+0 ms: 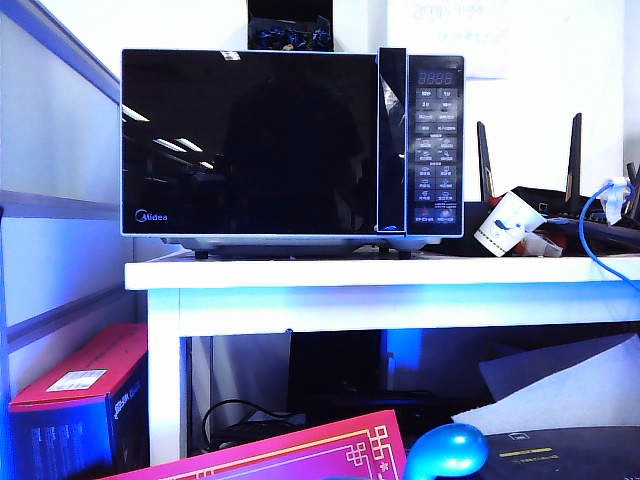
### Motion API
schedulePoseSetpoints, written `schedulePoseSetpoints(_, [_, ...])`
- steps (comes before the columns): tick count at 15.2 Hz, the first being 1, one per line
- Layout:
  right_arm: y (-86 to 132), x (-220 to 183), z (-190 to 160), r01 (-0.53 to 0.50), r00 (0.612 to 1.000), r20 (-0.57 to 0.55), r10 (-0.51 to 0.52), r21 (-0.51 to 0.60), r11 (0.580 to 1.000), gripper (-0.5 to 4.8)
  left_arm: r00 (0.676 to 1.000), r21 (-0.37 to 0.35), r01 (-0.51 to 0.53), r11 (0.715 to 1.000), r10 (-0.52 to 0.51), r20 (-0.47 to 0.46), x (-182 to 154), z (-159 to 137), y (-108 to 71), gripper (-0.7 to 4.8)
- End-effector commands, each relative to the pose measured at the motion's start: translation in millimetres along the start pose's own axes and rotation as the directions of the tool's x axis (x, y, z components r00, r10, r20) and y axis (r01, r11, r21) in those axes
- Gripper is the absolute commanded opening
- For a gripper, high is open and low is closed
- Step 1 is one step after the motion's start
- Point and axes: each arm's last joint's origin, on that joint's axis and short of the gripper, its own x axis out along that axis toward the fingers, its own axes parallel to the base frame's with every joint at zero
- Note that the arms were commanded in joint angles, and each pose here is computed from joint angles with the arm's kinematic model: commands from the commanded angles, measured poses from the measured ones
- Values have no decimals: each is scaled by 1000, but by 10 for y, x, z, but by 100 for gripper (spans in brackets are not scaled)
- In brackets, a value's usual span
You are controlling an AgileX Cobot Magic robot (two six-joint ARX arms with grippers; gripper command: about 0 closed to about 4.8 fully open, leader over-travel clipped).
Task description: Open the microwave door, place the box of snacks from the top of the microwave inside, then close the microwave door.
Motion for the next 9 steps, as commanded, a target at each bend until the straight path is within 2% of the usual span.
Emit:
schedulePoseSetpoints(1, [5, 47, -191, -29, 997, -66, 32, 44, 999, -5, 1000, -3, -3, 1000, 3, -12, -2, -6, 1, -5])
schedulePoseSetpoints(9, [5, 47, -187, -30, 997, -63, 33, 44, 999, -5, 1000, -3, -3, 1000, 3, -12, -3, -6, 1, -5])
